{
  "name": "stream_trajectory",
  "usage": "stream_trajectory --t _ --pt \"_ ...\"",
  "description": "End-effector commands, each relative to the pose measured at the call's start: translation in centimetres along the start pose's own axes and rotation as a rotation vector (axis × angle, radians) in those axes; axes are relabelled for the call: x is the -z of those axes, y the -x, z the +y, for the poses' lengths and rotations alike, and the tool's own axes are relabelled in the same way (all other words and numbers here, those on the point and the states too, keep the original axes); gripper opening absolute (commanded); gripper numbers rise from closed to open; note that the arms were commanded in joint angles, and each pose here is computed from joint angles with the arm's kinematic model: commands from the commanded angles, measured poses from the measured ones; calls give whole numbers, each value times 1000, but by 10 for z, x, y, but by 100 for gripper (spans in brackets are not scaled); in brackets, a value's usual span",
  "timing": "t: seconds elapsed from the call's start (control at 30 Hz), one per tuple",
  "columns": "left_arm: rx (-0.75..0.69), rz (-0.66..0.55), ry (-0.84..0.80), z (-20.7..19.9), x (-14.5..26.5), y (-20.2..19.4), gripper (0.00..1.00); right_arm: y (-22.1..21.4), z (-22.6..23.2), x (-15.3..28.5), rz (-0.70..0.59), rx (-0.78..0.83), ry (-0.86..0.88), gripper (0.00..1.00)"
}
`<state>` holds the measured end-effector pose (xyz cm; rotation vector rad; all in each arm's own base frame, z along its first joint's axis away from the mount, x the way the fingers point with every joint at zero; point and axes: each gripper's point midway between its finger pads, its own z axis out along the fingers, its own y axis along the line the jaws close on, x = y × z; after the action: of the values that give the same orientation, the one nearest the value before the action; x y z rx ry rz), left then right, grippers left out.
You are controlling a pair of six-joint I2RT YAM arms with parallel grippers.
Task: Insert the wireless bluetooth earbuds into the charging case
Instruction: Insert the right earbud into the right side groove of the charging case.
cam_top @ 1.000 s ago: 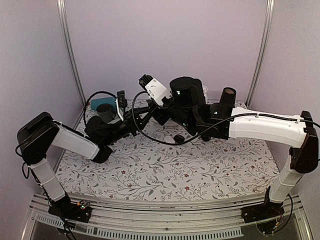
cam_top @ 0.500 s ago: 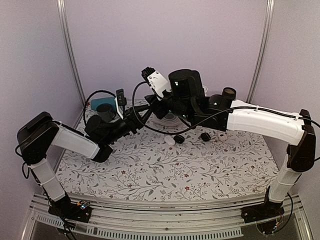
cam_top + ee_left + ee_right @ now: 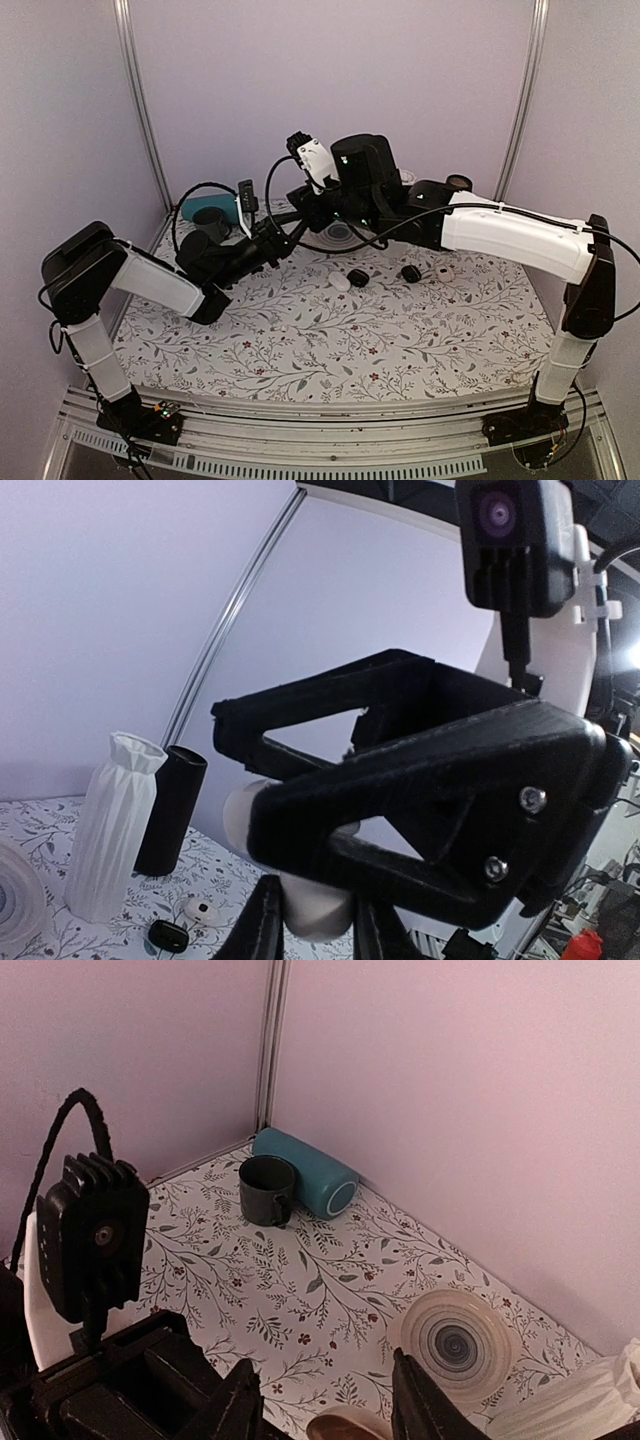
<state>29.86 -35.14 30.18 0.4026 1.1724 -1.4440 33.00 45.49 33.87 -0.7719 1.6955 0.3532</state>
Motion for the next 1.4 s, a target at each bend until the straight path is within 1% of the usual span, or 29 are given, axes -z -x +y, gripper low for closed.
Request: stream_trajectory --t 0.0,0.13,0.63,0.8,0.97,1.2,1.37 --pt "-91 -253 -167 -46 4 58 0 -11 -5 -8 43 -36 13 45" --pt "-75 -265 -135 -38 5 59 0 -6 -7 -8 31 -58 32 46" --pt "-50 -255 -116 -30 4 52 0 10 -9 -11 -4 -92 59 61" --pt "-47 -254 -113 -29 5 52 0 15 -10 -13 -12 -97 61 69" --pt "-43 -250 -111 -28 5 50 0 20 -12 -12 -23 -96 61 81" --pt "-42 -248 -108 -27 5 49 0 28 -15 -9 -39 -101 67 93" --pt "-41 -242 -110 -27 5 48 0 37 -18 -4 -57 -113 78 99"
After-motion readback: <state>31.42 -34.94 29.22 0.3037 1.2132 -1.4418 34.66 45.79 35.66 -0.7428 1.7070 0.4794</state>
